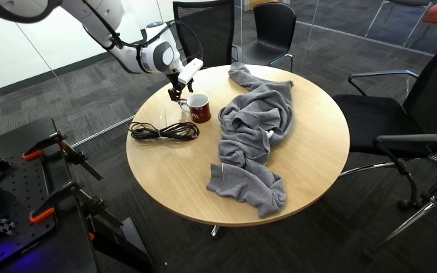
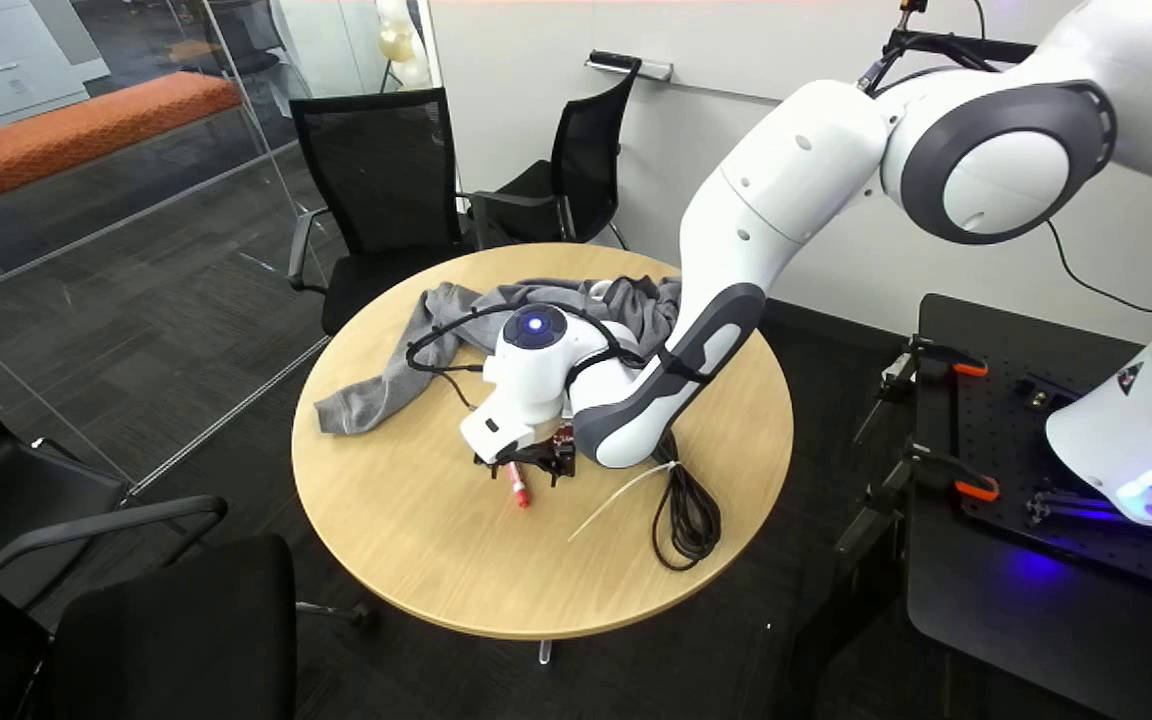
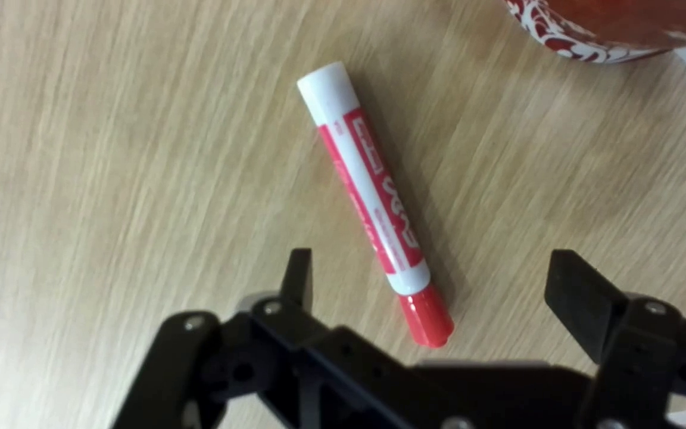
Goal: Put the marker in the mug
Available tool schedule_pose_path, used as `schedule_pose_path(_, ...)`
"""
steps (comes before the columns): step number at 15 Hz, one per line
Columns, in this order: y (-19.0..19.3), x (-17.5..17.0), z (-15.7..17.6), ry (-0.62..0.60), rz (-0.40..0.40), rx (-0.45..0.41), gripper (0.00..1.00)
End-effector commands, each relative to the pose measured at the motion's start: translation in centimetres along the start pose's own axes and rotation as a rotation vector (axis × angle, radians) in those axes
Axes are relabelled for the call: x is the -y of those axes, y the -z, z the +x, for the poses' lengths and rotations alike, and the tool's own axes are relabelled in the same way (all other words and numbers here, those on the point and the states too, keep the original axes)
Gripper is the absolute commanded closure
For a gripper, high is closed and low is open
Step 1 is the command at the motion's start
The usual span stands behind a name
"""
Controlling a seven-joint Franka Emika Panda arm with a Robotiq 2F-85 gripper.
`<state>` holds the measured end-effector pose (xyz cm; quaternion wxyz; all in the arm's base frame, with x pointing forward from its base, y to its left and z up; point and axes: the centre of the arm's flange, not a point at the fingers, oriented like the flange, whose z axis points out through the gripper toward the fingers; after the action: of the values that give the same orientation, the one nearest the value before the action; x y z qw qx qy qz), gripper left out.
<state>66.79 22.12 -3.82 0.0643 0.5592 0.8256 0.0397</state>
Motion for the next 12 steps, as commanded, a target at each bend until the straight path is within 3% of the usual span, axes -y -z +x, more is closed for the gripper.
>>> schedule_pose_path(1, -0.8, -1.4, -0.2, 0.004, 0.024, -0.013, 0.00)
schedule_pose_path(8, -1.7, -1.4, -0.4, -0.020, 0.046, -0.019, 0.00)
schedule_pose_path(9, -1.8, -1.4, -0.4, -0.022, 0.048, -0.019, 0.16)
schedule_pose_path(12, -2.0, -1.4, -0.4, -0.025, 0.047, -0.019, 0.41)
